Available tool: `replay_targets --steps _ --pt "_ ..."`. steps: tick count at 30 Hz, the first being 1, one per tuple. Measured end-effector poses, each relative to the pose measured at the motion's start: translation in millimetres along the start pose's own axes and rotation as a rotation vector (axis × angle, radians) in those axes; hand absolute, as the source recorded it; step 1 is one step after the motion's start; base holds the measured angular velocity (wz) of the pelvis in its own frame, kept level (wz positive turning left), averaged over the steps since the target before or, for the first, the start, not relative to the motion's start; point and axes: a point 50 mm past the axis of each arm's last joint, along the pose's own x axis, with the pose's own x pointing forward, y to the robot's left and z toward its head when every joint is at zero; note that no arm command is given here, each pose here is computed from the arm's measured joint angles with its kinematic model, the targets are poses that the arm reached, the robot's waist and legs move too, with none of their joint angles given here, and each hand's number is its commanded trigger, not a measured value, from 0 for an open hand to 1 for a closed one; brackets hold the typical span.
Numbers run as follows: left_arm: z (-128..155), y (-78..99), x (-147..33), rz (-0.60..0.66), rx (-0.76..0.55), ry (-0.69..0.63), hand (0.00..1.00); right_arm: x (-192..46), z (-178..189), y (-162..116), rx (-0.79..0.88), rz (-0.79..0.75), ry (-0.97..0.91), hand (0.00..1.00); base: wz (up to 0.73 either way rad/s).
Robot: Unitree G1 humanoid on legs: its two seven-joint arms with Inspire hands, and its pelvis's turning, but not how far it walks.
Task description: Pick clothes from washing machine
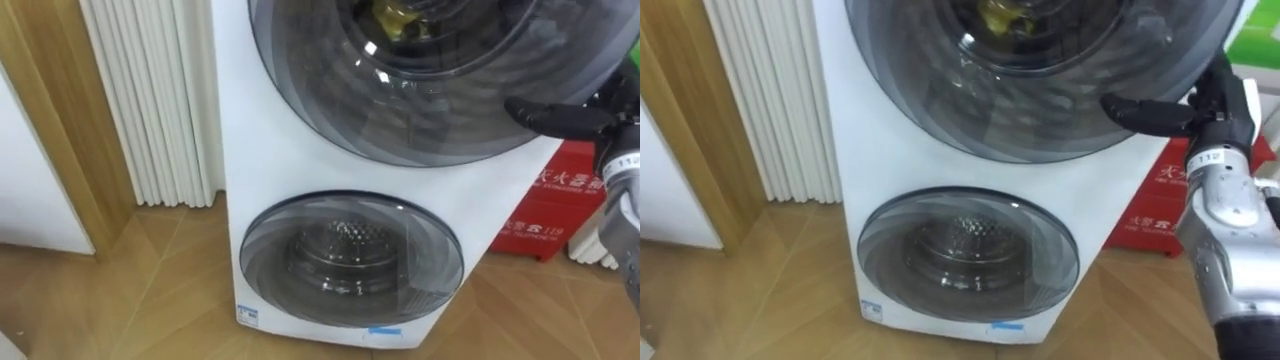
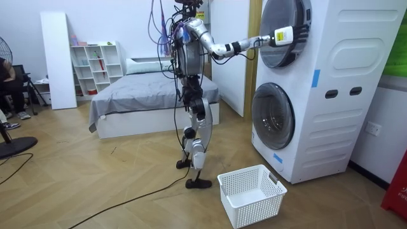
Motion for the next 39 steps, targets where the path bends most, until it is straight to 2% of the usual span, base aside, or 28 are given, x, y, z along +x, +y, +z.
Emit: replay_targets --steps 6,15,26,34,39 --pt "10 -0.1 2.7 -0.004 0.008 -0.031 0.0 -16 25 10 -0.005 0.051 -0.131 0.0 -0.12" --pt "10 -4.2 3.1 -0.01 0.037 -0.032 0.0 -32 37 14 -0.022 0.082 -0.21 0.0 -0.03" --pt "13 -10.1 2.5 0.009 0.099 -0.055 0.0 -67 37 25 -0.011 0.21 -0.281 0.0 -0.08" --pt "6 -12.2 2.2 0.002 0.08 -0.039 0.0 -87 28 33 0.118 0.252 -0.302 0.0 -0.03" --pt "4 -21.8 1.0 -0.003 0.087 -0.036 0.0 -106 6 35 0.213 0.297 -0.232 0.0 -0.01"
